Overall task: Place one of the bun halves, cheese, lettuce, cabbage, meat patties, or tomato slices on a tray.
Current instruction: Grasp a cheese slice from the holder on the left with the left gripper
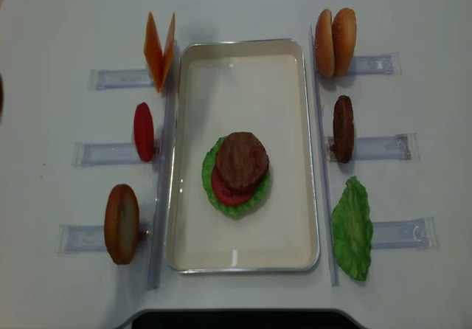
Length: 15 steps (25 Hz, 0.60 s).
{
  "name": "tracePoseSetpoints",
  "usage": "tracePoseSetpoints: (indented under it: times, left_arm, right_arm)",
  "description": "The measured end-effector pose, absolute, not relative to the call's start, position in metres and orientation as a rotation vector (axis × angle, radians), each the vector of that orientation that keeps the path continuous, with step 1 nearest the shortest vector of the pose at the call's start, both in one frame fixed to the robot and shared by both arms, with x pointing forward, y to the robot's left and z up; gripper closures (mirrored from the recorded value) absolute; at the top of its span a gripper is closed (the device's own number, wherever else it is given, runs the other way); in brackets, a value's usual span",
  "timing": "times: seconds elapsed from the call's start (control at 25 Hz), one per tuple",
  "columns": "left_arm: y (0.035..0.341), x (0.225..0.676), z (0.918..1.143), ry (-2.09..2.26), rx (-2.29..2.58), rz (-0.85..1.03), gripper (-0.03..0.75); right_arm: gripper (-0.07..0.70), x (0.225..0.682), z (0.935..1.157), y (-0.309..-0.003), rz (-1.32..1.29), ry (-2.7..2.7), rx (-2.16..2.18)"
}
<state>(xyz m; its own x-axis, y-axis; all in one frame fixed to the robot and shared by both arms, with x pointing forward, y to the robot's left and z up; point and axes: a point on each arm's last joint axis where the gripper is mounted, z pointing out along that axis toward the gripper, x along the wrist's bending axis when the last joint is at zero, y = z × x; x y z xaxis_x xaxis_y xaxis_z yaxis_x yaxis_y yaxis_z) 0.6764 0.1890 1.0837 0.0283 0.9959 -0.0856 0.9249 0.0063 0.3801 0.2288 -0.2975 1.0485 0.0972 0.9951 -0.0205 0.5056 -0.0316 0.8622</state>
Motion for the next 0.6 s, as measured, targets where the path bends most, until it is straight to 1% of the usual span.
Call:
tracePoseSetpoints:
  times: [0.08, 0.16, 0.24, 0.44, 0.52, 0.6]
  left_arm:
    - [0.172, 0.673, 1.08, 1.96, 1.983, 0.276, 0.247]
    - [0.164, 0.673, 1.075, 1.972, 1.983, 0.26, 0.247]
    - [0.162, 0.674, 1.072, 1.996, 1.966, 0.255, 0.247]
    - [0.168, 0.676, 1.071, 2.036, 1.955, 0.327, 0.247]
    - [0.167, 0.678, 1.066, 2.047, 1.957, 0.321, 0.247]
    - [0.165, 0.681, 1.055, 2.063, 1.963, 0.287, 0.247]
  right_arm:
    - [0.092, 0.229, 1.048, -0.297, 0.838, 1.503, 1.637]
    - [0.092, 0.229, 1.048, -0.297, 0.838, 1.503, 1.637]
    - [0.092, 0.229, 1.048, -0.297, 0.838, 1.503, 1.637]
    - [0.092, 0.229, 1.048, -0.297, 0.838, 1.503, 1.637]
    - [0.092, 0.229, 1.048, -0.297, 0.838, 1.503, 1.637]
    - [0.092, 0.229, 1.048, -0.297, 0.838, 1.503, 1.637]
